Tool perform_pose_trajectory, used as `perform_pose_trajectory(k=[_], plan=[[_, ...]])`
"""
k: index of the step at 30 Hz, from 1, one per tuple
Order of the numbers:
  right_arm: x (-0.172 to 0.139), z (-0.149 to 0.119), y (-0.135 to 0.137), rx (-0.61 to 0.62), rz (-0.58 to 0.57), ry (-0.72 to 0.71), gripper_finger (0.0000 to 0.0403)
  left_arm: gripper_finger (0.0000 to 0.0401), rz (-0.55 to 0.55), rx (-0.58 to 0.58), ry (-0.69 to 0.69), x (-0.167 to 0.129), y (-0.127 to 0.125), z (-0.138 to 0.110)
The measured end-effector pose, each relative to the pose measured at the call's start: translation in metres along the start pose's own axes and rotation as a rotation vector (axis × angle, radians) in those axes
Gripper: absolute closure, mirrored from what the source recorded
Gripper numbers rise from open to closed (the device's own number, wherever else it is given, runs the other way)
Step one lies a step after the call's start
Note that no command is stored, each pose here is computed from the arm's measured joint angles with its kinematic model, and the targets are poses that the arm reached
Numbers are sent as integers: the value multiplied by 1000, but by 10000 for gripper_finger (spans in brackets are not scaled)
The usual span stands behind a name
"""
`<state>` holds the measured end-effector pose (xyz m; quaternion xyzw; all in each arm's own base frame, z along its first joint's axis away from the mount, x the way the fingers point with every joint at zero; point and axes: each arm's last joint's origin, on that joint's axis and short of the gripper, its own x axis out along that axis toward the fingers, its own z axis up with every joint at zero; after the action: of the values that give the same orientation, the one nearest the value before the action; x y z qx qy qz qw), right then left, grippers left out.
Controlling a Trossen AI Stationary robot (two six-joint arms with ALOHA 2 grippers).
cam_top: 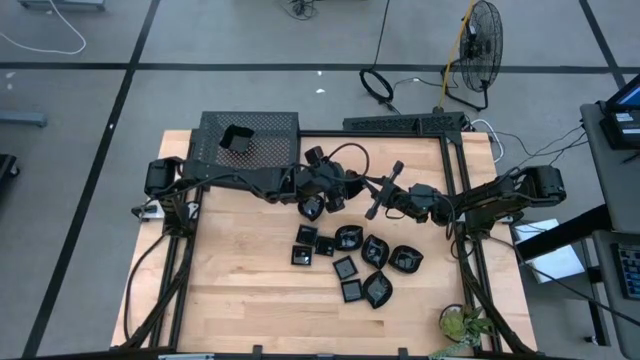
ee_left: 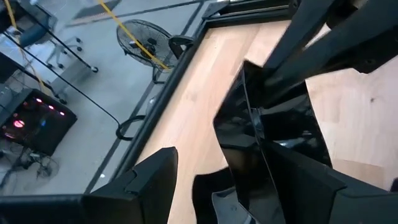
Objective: Pick & Place Mini shaped plates
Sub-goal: Stack the distorted square plate on top of the distorted square plate on the shelf
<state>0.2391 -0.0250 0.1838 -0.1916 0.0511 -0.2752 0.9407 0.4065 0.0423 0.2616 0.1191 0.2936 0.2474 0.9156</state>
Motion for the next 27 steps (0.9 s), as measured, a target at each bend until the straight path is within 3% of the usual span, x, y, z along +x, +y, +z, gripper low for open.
perform_pose_trajectory(k=[6, 27], plan=[[0, 0, 0, 0, 0, 1, 403, 158, -5, 8, -74, -9, -6, 10], [0, 0, 0, -1, 0, 0, 403, 158, 38, 17, -44, -10, -7, 7]])
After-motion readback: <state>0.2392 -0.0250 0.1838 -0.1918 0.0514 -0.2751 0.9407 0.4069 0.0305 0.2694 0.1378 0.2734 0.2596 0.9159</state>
